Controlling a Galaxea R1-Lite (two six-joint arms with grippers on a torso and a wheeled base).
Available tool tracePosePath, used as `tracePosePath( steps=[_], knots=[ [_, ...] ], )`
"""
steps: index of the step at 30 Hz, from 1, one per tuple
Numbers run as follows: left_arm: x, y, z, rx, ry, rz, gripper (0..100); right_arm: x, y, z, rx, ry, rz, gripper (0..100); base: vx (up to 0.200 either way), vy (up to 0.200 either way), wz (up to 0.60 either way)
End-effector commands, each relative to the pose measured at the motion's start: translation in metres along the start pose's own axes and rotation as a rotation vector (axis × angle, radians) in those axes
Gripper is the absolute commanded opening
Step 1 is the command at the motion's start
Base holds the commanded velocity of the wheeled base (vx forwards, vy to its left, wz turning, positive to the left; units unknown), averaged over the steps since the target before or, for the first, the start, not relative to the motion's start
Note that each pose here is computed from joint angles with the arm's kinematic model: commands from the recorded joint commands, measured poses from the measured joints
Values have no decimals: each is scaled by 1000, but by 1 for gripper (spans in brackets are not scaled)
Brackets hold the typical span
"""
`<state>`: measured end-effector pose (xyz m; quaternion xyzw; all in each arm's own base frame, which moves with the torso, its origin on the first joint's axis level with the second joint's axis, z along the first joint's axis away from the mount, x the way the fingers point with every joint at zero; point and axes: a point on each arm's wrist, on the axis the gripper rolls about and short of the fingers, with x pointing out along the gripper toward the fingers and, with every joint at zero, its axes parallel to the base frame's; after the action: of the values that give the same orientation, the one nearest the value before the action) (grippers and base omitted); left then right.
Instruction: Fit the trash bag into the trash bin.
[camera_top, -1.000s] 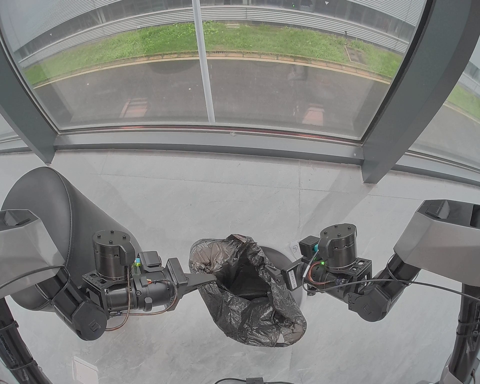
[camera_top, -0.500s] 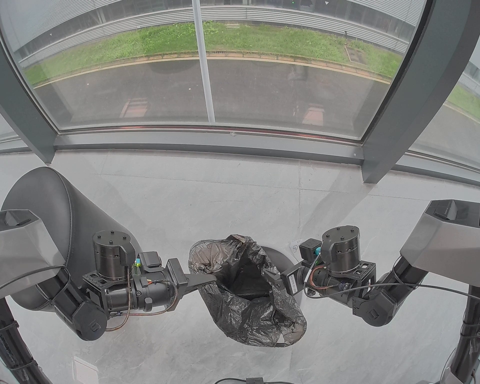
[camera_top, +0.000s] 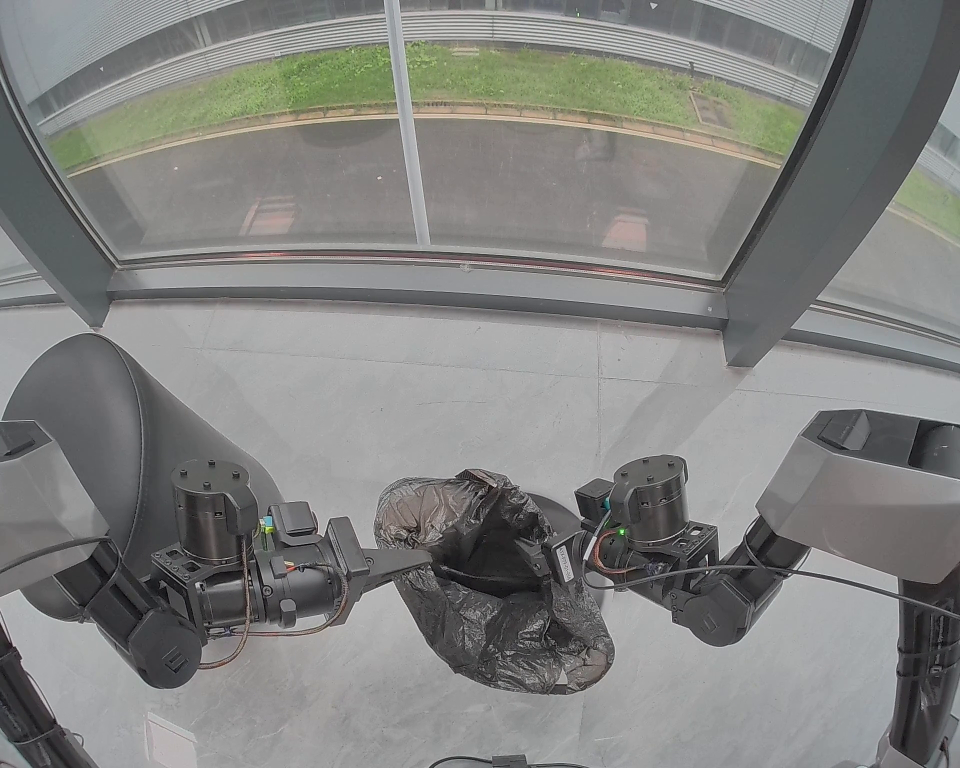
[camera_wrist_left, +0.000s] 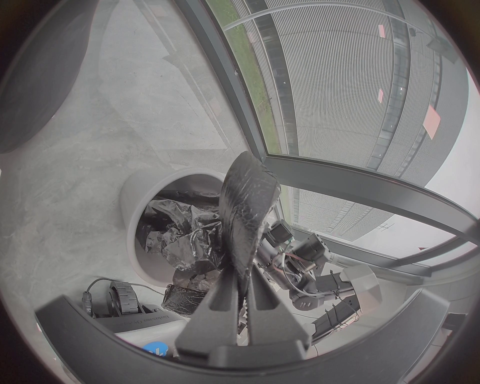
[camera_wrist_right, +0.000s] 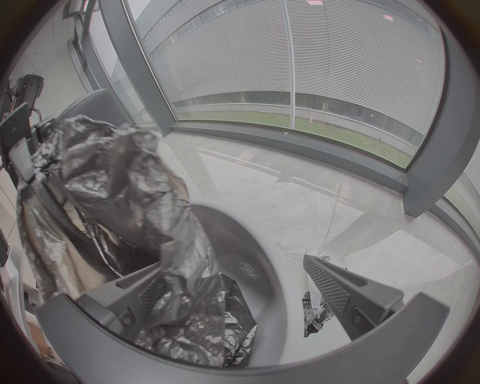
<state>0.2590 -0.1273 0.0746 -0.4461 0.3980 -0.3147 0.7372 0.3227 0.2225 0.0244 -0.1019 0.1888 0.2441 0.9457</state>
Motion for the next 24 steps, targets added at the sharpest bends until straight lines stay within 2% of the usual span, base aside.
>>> tracePosePath(
  steps=[1, 12, 24],
  knots=[
    [-4, -7, -4, 13, 5, -17, 0, 9, -8, -6, 8, 13, -24, 100, 0, 0, 0],
    [-1, -5, -5, 9, 11, -9, 0, -8, -31, 19, 30, -53, -83, 100, 0, 0, 0],
    [9, 6, -4, -3, 22, 14, 0, -25, -48, 4, 37, -1, -133, 100, 0, 0, 0]
  ],
)
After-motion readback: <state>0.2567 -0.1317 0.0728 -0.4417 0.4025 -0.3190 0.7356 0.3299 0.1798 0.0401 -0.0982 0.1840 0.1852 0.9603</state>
